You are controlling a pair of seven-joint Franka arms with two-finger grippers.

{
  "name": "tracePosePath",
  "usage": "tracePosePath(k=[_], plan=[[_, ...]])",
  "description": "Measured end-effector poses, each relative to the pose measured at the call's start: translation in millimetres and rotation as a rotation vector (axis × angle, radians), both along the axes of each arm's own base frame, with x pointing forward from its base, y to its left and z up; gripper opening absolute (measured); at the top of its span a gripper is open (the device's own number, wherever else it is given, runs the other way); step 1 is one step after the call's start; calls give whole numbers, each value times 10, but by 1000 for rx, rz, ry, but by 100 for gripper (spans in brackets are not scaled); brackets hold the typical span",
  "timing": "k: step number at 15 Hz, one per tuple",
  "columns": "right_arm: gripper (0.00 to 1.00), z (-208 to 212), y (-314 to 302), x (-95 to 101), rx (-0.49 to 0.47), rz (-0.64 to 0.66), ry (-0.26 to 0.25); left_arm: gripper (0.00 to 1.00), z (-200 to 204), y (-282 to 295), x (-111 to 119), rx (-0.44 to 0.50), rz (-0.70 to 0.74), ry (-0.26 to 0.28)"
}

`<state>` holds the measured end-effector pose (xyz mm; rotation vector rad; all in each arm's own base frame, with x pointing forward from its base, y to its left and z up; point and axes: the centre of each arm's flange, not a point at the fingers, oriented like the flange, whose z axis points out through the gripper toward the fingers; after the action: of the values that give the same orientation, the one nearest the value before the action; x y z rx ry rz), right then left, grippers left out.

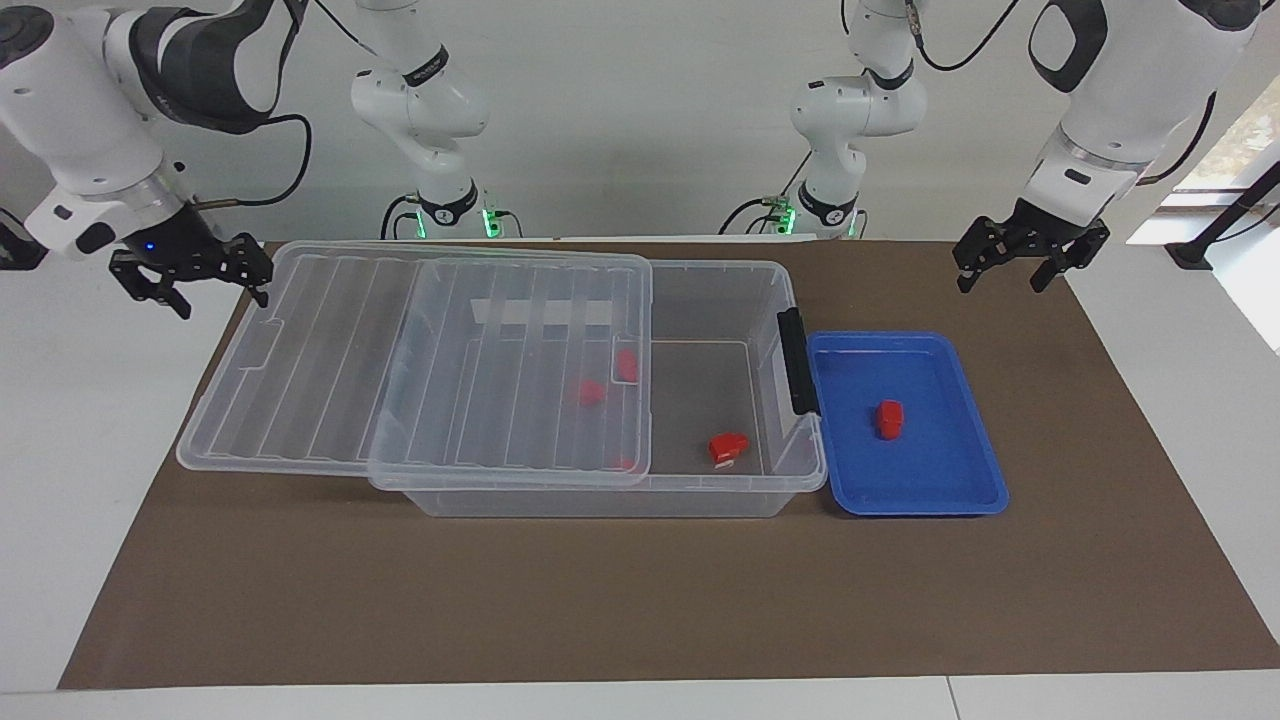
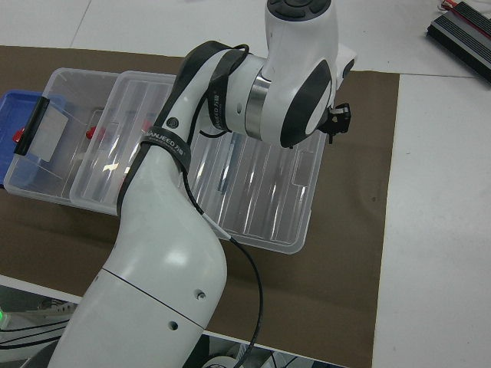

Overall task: Place red block in blue tray from box
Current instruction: 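Release the red block into the blue tray and withdraw the left gripper, then slide the clear lid back over the box with the right gripper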

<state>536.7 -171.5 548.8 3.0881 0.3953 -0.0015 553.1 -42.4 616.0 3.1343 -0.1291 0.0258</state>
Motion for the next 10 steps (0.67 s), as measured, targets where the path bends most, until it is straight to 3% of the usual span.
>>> tracePosePath(k=[2, 7, 10], plan=[[46, -156, -278, -18, 0, 8, 3, 100, 0, 0, 0, 0, 0, 0], [1, -473, -611, 81, -14, 17, -22, 100, 0, 0, 0, 0, 0, 0], [1, -692, -547, 100, -9, 16, -15, 100, 0, 0, 0, 0, 0, 0]])
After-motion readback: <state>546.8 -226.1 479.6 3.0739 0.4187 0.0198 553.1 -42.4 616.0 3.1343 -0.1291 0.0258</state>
